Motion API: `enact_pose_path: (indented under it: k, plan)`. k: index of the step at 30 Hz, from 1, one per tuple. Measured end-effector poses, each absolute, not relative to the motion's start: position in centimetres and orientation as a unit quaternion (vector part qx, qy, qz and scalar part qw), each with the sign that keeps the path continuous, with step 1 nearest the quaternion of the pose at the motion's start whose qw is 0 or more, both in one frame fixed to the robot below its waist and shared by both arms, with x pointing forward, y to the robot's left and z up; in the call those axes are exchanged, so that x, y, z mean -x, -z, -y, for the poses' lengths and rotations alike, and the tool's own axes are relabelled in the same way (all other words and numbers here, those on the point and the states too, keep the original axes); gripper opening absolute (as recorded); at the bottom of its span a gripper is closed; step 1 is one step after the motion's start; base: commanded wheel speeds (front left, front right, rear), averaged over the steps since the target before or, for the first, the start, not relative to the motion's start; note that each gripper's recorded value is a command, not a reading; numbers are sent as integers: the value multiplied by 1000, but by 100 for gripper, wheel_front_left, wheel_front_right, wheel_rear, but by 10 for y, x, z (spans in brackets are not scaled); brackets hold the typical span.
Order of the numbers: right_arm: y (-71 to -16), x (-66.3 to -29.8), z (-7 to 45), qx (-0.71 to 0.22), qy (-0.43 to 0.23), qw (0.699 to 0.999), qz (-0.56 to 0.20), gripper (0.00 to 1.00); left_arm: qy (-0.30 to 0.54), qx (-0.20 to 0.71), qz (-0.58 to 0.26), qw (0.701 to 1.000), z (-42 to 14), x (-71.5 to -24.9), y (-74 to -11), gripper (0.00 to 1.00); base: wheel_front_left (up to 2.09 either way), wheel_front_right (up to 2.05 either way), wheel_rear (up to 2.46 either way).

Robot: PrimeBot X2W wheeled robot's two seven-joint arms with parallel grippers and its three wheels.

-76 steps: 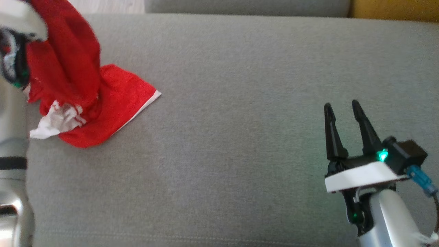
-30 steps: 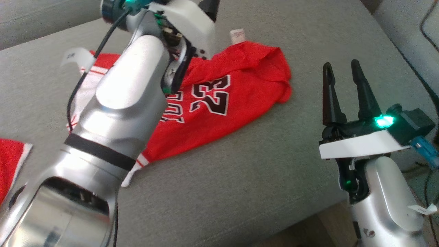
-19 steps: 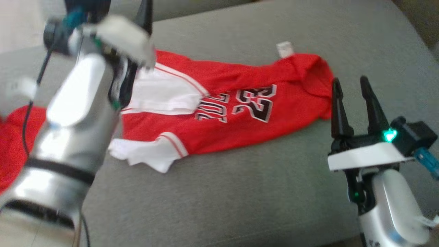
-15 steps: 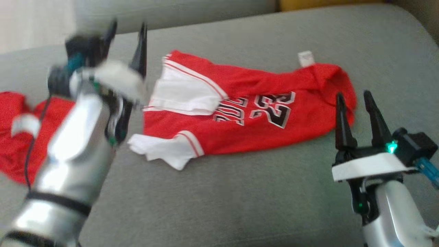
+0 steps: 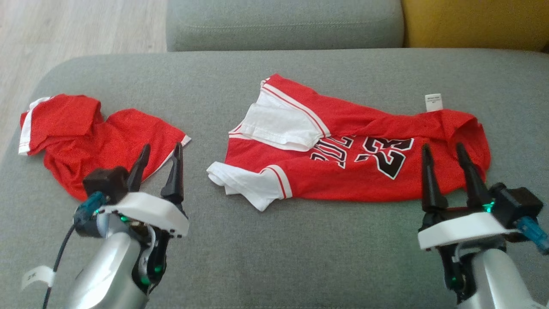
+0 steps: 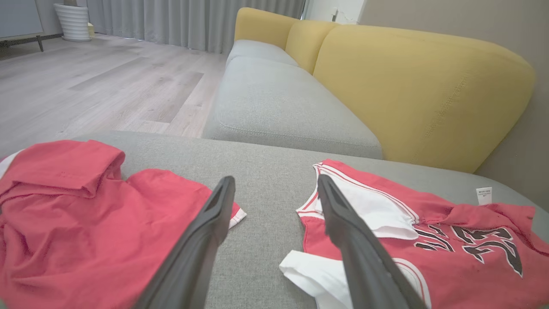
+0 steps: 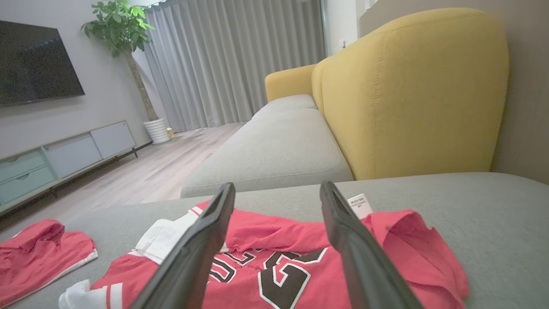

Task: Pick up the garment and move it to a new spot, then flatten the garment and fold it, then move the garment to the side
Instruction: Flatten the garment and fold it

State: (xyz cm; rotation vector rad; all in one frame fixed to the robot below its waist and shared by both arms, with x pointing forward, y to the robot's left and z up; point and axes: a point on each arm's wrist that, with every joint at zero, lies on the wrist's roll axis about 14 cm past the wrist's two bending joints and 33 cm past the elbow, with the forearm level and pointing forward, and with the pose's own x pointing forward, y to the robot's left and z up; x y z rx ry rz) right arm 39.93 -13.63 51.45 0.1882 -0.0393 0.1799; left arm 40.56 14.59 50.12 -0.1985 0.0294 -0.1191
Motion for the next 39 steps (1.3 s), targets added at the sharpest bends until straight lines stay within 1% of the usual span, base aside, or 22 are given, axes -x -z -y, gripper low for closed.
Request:
enact_pose_path:
  k: [6,11,18,19,23,29,36,37,38,39]
  plan:
    - [-509,-410,101,-61,-144,988,-1,100,55,120,7,991,-141,-413,-514,100,0,0,0]
    - [-508,-435,53,7,-238,971,-14,100,42,157,-7,987,-137,-412,-503,100,0,0,0]
    - [-451,-461,23,98,-318,936,-116,100,24,173,-8,985,-145,-422,-500,100,0,0,0]
    - [-451,-461,23,98,-318,936,-116,100,24,173,-8,985,-145,-422,-500,100,0,0,0]
    - [-420,-468,17,131,-347,914,-166,100,10,174,-20,985,-153,-422,-490,100,0,0,0]
    - [-396,-477,8,159,-379,891,-193,100,-16,173,-37,984,-167,-421,-473,100,0,0,0]
    - [-375,-479,7,181,-395,872,-225,100,-26,173,-45,984,-173,-421,-466,100,0,0,0]
    - [-374,-481,8,182,-394,872,-227,47,-27,170,-45,984,-174,-420,-466,100,0,0,0]
    - [-374,-482,9,180,-393,873,-227,0,-28,170,-45,984,-175,-421,-466,100,0,0,0]
    - [-376,-484,9,177,-391,875,-223,0,-28,170,-44,984,-175,-421,-466,100,0,0,0]
